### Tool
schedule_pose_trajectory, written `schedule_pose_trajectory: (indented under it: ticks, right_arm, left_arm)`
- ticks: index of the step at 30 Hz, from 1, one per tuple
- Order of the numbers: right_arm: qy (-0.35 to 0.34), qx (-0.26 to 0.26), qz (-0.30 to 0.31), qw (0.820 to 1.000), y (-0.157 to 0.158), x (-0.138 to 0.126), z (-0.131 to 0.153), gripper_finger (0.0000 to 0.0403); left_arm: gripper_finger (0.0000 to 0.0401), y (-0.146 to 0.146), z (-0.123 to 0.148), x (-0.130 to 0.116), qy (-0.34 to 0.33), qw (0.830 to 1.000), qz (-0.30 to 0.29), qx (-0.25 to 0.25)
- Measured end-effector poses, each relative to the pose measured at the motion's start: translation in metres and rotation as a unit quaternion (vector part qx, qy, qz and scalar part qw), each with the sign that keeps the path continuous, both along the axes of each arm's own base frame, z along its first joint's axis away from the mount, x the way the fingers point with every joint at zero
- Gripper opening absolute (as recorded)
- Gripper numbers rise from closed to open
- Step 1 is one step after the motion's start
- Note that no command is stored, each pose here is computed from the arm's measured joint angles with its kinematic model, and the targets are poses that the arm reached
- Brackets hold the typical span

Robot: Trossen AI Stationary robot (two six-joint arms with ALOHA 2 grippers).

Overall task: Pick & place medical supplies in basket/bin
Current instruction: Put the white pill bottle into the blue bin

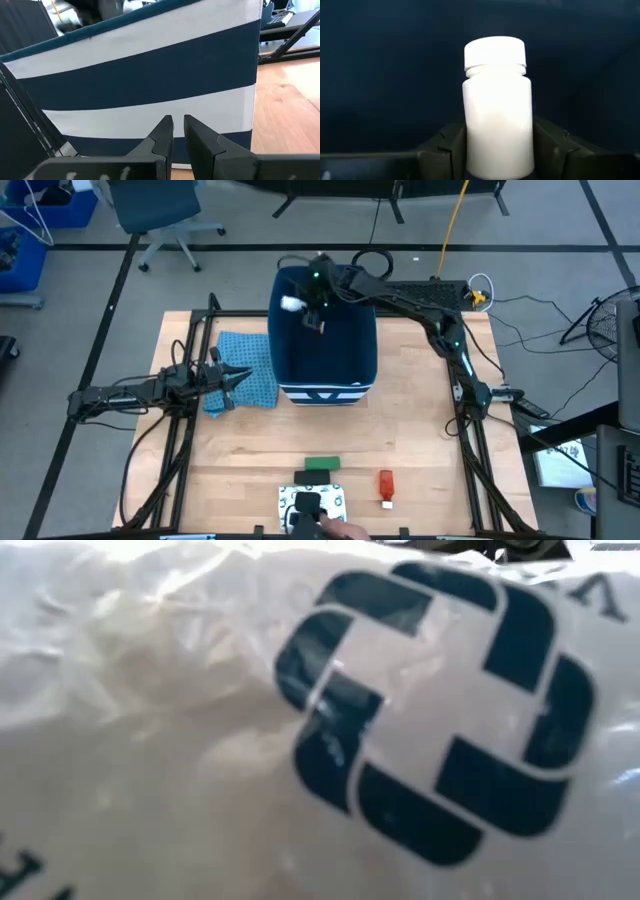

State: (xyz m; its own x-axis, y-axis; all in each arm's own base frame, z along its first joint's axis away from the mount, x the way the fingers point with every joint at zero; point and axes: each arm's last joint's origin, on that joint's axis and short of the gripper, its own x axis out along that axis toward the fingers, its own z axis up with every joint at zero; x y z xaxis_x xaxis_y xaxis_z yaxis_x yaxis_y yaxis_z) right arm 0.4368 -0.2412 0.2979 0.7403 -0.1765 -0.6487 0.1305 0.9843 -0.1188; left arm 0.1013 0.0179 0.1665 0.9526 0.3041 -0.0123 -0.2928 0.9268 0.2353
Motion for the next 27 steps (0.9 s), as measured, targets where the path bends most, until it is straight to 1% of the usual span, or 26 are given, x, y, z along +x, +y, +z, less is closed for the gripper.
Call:
schedule_pose_trajectory:
  ticks: [5,8,15,19,23,25,27]
  right_arm:
    - [0.082,0.031,0.011,0.996,-0.004,0.005,-0.045,0.0157]
    - [0.107,0.042,0.019,0.993,-0.001,0.013,-0.067,0.0157]
    - [0.164,0.073,0.016,0.984,-0.006,0.016,-0.113,0.0157]
    - [0.183,0.087,0.018,0.979,-0.007,0.015,-0.126,0.0159]
    - [0.192,0.091,0.014,0.977,-0.010,0.011,-0.129,0.0168]
    - [0.192,0.084,0.009,0.978,-0.011,0.011,-0.128,0.0176]
    - [0.195,0.065,-0.004,0.979,-0.013,0.011,-0.127,0.0186]
  left_arm:
    - [0.0051,0.000,0.000,0.000,0.000,1.000,0.000,0.000]
    - [0.0051,0.000,0.000,0.000,0.001,1.000,0.000,0.004]
    - [0.0051,0.000,0.000,0.000,0.004,1.000,-0.001,0.011]
    - [0.0051,0.000,0.000,0.000,0.003,1.000,0.000,0.010]
    - [0.0051,0.000,0.000,0.000,0.003,1.000,0.000,0.008]
    - [0.0051,0.000,0.000,0.000,0.003,1.000,0.000,0.010]
    - [0.0051,0.000,0.000,0.000,0.003,1.000,-0.001,0.010]
